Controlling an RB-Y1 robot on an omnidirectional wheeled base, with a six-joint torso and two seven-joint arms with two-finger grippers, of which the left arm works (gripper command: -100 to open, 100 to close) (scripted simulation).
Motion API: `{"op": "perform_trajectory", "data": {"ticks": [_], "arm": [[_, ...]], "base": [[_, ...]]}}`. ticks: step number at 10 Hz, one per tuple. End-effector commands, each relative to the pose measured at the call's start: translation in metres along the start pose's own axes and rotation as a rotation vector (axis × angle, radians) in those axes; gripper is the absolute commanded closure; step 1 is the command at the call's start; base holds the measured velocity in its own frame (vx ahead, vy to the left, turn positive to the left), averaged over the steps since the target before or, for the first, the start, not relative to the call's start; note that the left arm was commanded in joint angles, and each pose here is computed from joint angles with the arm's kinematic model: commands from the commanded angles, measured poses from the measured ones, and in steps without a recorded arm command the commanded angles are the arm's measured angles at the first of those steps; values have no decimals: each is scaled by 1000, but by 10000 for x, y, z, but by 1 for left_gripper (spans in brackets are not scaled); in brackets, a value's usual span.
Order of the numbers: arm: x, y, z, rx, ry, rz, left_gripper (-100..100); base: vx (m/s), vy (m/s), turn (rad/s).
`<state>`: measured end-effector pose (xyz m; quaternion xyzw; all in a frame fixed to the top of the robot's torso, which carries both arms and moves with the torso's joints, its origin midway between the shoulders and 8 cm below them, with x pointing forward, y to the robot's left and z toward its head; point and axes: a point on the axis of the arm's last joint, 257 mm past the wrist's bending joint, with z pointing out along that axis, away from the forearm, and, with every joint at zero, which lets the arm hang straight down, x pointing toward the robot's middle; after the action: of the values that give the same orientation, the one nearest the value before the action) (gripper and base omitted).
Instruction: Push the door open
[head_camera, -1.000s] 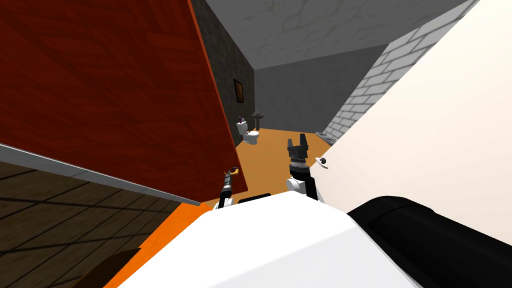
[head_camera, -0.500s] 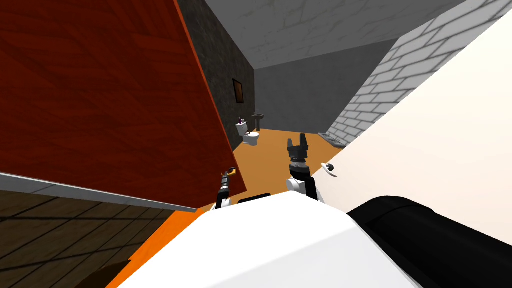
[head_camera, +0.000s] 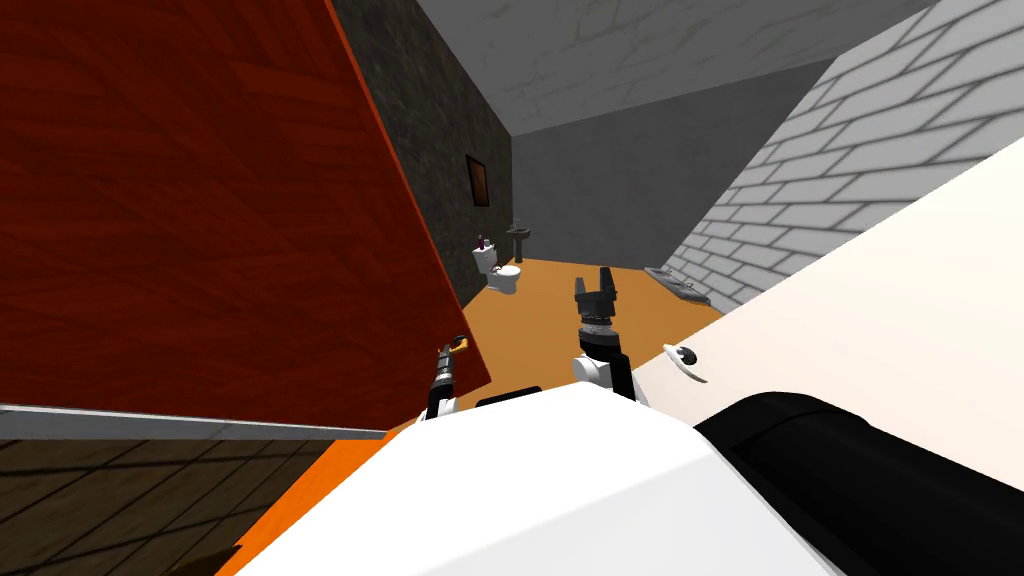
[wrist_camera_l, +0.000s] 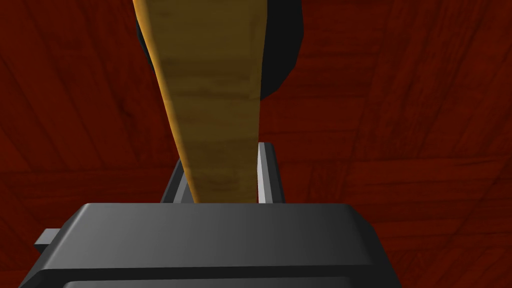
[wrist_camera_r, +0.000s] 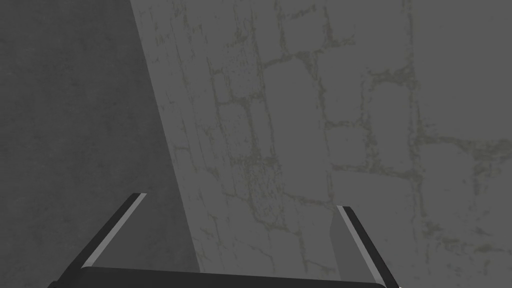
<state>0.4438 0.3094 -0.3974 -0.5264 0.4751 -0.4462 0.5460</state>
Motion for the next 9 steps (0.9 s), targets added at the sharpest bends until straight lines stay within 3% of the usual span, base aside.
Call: {"op": "perform_trajectory", "data": {"ticks": [1, 2, 3, 9], "arm": [[-91, -47, 3, 1, -14, 10, 100], [-88, -97, 26, 13, -14, 9, 100], [-229, -101, 31, 14, -44, 12, 100], [-554, -98, 17, 13, -129, 4, 100]], "base": [[55, -5, 7], [0, 0, 0], [88, -46, 55], [201, -69, 71]]}}
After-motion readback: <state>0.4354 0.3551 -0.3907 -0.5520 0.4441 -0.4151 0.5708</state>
